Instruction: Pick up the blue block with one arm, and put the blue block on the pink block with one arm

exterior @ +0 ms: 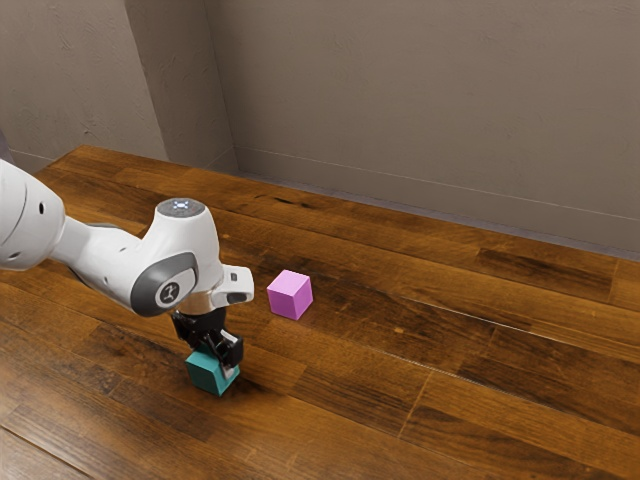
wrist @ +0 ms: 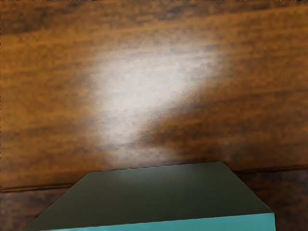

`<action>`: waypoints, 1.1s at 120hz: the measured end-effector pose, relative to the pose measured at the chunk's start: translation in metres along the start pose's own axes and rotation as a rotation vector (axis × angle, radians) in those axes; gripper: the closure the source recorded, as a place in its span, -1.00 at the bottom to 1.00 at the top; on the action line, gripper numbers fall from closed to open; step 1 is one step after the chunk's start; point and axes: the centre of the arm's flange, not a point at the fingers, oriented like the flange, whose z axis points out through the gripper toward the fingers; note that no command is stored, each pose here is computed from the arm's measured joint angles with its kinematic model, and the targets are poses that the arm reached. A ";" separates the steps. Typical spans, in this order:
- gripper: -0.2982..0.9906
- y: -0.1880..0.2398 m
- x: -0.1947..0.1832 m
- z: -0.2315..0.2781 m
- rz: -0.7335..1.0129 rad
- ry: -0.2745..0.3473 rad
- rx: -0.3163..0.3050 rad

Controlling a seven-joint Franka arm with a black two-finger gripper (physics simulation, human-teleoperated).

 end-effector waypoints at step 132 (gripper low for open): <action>-0.01 -0.017 0.157 -0.102 -0.098 0.080 -0.063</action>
